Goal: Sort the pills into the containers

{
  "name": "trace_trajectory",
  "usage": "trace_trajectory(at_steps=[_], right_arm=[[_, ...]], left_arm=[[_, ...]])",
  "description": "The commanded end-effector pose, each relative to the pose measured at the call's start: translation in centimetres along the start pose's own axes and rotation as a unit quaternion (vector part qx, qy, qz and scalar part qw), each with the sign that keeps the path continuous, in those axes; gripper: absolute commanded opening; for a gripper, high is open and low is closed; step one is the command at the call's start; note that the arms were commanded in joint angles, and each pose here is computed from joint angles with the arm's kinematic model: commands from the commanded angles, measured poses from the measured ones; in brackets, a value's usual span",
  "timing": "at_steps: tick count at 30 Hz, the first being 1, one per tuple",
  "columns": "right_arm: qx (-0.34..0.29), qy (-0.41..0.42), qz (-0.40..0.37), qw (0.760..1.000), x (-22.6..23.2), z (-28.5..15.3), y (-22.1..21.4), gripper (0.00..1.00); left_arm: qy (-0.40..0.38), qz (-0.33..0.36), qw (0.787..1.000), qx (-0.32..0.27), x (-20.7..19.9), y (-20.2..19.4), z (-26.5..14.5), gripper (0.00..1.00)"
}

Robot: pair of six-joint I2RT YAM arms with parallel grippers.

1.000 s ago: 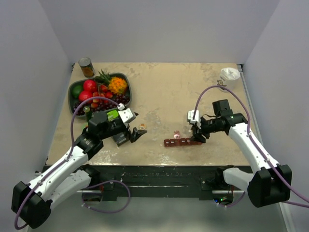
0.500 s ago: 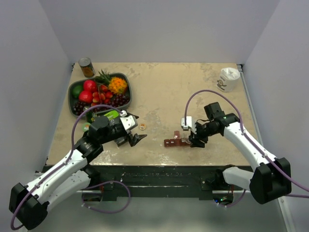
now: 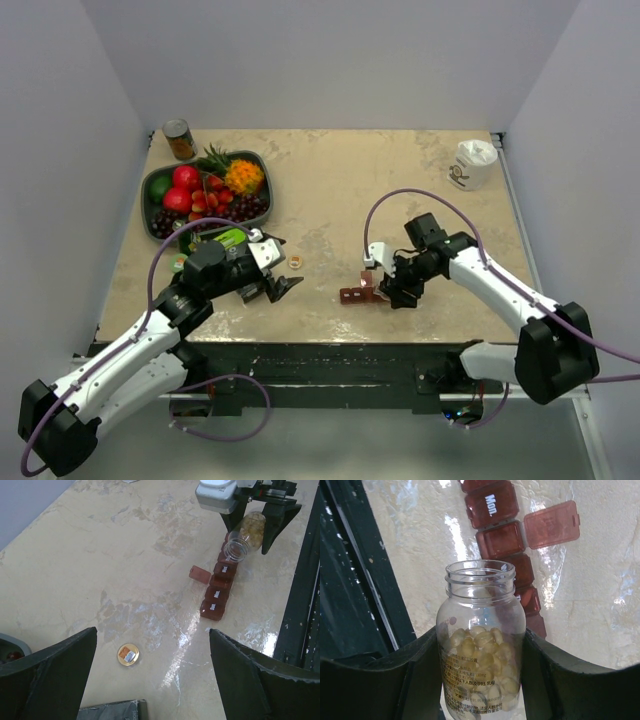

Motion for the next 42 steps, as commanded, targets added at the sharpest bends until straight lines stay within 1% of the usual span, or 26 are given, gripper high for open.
trace_trajectory(at_steps=[1, 7, 9, 11, 15, 21, 28, 42], right_arm=[[0.013, -0.028, 0.022, 0.999, -0.6, 0.2, 0.2, 0.17], [0.038, -0.023, 0.028, 0.999, -0.6, 1.0, 0.4, 0.17], [0.062, -0.016, 0.026, 0.998, -0.5, 1.6, 0.5, 0.15], [0.071, -0.018, 0.025, 0.997, -0.6, 1.9, 0.6, 0.15], [0.074, -0.019, 0.022, 0.997, -0.6, 2.2, 1.5, 0.14], [0.082, -0.02, 0.026, 0.996, -0.7, 2.4, 1.6, 0.14], [0.11, -0.022, 0.041, 0.993, -1.1, 2.5, 1.6, 0.13], [0.144, -0.013, 0.05, 0.988, -0.9, 2.6, 1.9, 0.13]], left_arm=[[0.007, 0.024, 0.999, -0.02, 0.2, 0.9, -0.2, 0.97], [0.003, 0.02, 1.0, -0.02, 0.1, 0.9, -0.1, 0.98], [0.001, 0.019, 1.0, -0.018, 0.1, 0.9, -0.1, 0.97], [0.0, 0.019, 1.0, -0.017, 0.1, 0.9, -0.1, 0.97], [0.004, 0.021, 1.0, -0.017, 0.1, 0.9, -0.2, 0.97], [0.004, 0.024, 1.0, -0.018, 0.1, 1.0, -0.3, 0.97], [0.002, 0.023, 1.0, -0.019, 0.1, 1.0, -0.3, 0.97], [-0.005, 0.02, 1.0, -0.017, -0.1, 0.9, -0.2, 0.97]])
Point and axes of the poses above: each gripper's point midway between its finger pads, its own z axis out along the fingers, its own x axis along the line the jaws close on, y = z × x, the point moved 8 cm from there along -z, back along the fingers, and after that the axes turned 2 degrees about -z, right-handed, at the moved point
